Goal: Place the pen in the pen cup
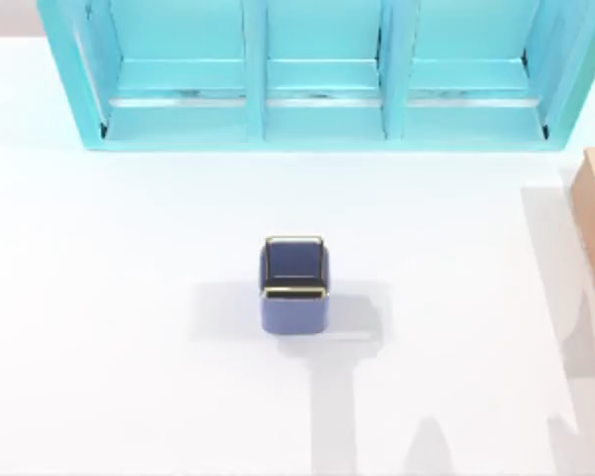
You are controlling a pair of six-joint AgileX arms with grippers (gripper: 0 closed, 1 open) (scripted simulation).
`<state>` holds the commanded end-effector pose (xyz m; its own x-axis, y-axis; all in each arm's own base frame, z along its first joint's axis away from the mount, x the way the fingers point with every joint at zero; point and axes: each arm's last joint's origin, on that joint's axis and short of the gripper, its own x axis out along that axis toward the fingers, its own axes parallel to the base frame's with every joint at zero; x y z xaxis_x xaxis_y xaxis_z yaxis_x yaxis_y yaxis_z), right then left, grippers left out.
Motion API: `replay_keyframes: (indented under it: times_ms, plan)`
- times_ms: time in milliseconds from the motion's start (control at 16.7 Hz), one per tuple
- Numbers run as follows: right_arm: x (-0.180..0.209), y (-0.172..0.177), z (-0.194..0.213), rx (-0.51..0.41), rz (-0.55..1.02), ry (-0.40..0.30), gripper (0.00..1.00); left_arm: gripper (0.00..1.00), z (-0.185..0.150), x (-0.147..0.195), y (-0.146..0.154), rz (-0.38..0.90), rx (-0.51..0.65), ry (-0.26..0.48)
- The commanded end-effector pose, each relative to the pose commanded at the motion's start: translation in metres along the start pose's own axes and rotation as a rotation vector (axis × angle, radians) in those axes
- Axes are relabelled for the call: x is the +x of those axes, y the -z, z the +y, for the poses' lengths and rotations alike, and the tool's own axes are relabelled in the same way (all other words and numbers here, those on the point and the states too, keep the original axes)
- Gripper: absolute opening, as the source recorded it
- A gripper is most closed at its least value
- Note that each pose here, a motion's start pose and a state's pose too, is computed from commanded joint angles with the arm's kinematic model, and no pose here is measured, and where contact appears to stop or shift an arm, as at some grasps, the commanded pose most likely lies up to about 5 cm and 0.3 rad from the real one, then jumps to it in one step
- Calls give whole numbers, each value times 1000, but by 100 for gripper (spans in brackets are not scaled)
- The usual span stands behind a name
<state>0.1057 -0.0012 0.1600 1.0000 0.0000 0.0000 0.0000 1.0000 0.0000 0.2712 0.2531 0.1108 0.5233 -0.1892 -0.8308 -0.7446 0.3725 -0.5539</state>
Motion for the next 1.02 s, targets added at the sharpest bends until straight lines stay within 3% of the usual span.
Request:
replay_keyframes:
  times_ms: [240,600,780,1020]
  plan:
    - [0,0,0,0,0,0,100,0,13,-62,6,17,-13,-12]
    - [0,0,0,0,0,0,100,0,24,-159,45,35,-14,-6]
    - [0,0,0,0,0,0,100,0,24,-180,57,14,5,-1]
    - [0,0,0,0,0,0,100,0,23,-178,57,20,7,-3]
